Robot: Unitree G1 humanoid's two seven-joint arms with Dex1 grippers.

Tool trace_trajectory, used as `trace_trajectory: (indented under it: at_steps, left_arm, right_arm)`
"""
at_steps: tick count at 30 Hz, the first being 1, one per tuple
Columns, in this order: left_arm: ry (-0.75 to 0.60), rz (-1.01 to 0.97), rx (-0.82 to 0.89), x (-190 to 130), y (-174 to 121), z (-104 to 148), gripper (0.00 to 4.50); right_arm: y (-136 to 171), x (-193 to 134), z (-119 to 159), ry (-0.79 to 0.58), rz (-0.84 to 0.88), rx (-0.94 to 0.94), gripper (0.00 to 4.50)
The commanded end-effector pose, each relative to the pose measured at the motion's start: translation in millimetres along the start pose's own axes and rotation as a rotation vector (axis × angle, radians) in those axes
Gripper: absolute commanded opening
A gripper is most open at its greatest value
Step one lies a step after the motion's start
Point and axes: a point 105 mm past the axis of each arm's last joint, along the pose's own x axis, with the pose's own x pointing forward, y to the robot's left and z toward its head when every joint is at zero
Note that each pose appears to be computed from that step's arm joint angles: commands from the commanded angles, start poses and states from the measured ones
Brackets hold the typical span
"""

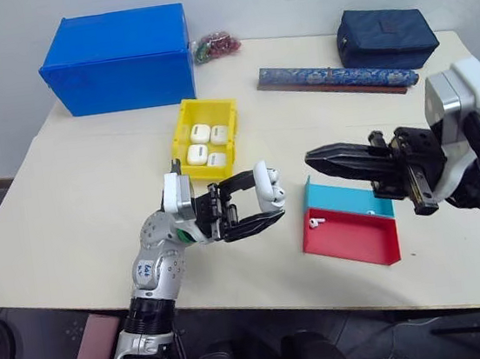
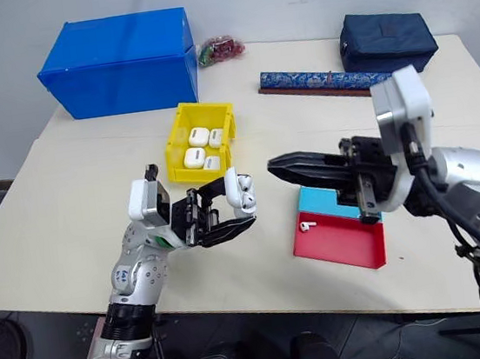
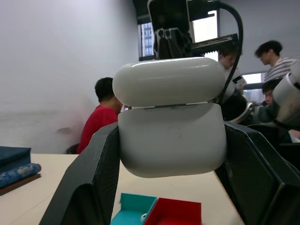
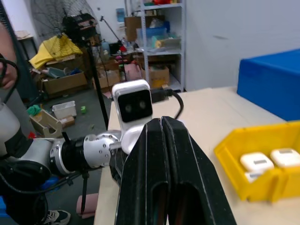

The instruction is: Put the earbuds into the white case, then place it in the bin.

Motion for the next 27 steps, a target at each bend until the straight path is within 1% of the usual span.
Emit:
trace_trajectory:
  at_steps: [1,7,12,19,20,21,23,27]
  left_arm:
    - [-0.034,-0.057,-0.017,6.8,-8.4,10.3,2.83]
    - [-0.029,-0.084,-0.069,6.1,-13.7,12.4,2.83]
    - [0.013,-0.093,-0.079,4.3,-16.1,8.8,2.83]
    - [0.033,-0.091,-0.072,4.2,-15.5,6.6,2.83]
    - [0.047,-0.088,-0.071,3.9,-15.2,4.9,2.83]
    - [0.099,-0.079,-0.055,2.9,-13.1,-0.9,2.83]
    - [0.155,-0.083,-0.033,1.7,-12.0,-6.3,2.83]
    - [0.299,-0.061,0.031,-0.5,-4.7,-15.2,2.83]
  right_arm:
    - [3.4,10.5,3.7,-0.006,0.04,-0.018,0.03]
    - [0.0,22.6,3.0,0.011,0.043,-0.048,0.03]
    - [1.0,35.5,4.8,0.02,0.057,-0.062,0.03]
    - [6.5,40.1,-2.2,0.097,0.095,-0.079,0.03]
    - [6.9,40.0,-3.4,0.109,0.096,-0.079,0.03]
    - [6.3,38.4,-5.8,0.125,0.089,-0.081,0.03]
    - [5.8,35.8,-8.4,0.144,0.08,-0.082,0.03]
    - [1.9,21.1,-17.7,0.192,0.031,-0.075,0.03]
